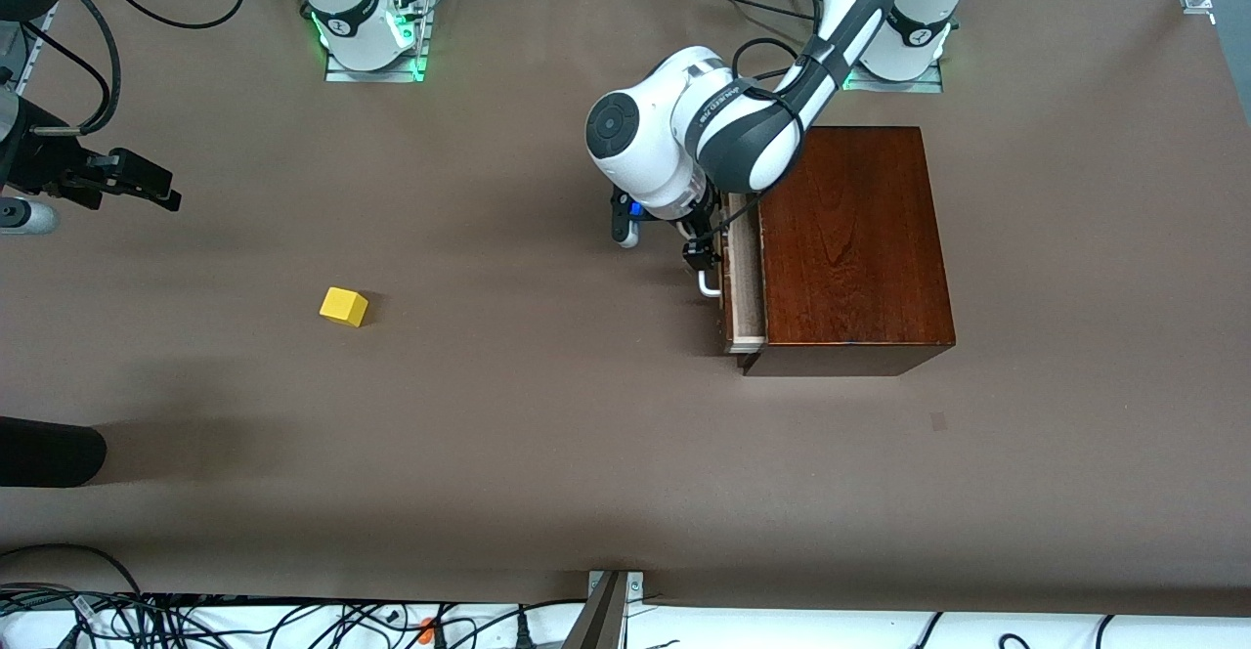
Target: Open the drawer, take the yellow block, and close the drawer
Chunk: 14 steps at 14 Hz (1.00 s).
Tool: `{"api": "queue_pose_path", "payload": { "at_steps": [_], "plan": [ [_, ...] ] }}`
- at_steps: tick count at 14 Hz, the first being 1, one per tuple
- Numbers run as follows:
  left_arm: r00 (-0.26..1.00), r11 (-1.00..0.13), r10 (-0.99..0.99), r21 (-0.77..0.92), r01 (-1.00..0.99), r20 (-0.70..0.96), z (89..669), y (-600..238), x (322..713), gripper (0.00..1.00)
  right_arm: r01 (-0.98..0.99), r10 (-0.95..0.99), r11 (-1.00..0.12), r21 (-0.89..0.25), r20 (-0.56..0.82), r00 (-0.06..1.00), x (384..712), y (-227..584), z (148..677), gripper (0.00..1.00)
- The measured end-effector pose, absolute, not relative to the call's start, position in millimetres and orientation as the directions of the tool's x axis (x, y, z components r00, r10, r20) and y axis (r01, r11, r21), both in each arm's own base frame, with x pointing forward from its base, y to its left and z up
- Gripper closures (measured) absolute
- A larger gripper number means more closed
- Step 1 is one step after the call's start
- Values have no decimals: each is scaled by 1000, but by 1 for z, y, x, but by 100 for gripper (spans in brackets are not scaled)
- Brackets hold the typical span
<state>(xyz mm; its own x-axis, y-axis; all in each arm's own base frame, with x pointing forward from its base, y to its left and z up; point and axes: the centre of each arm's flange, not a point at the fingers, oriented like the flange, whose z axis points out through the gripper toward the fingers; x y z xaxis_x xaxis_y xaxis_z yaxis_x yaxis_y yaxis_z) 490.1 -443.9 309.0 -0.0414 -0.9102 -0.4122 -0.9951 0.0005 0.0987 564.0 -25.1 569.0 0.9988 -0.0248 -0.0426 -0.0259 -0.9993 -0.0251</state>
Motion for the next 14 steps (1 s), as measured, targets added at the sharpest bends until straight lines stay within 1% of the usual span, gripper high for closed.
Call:
{"api": "queue_pose_path", "payload": {
  "at_steps": [5,9,12,14],
  "plan": [
    [-1,-61,-899,128,-990,-439,301,-402,506,0,-26,-25,-999,-25,-43,999,564,-25,569,0],
    [20,-78,-900,117,-990,-435,302,-402,507,0,-26,-25,-999,-25,-44,999,564,-25,569,0],
    [125,-154,-905,41,-987,-407,319,-415,509,0,-26,-25,-999,-25,-45,999,564,-25,569,0],
    [229,-236,-907,-23,-971,-353,346,-440,503,0,-26,-25,-999,-25,-46,999,564,-25,569,0]
  ]
}}
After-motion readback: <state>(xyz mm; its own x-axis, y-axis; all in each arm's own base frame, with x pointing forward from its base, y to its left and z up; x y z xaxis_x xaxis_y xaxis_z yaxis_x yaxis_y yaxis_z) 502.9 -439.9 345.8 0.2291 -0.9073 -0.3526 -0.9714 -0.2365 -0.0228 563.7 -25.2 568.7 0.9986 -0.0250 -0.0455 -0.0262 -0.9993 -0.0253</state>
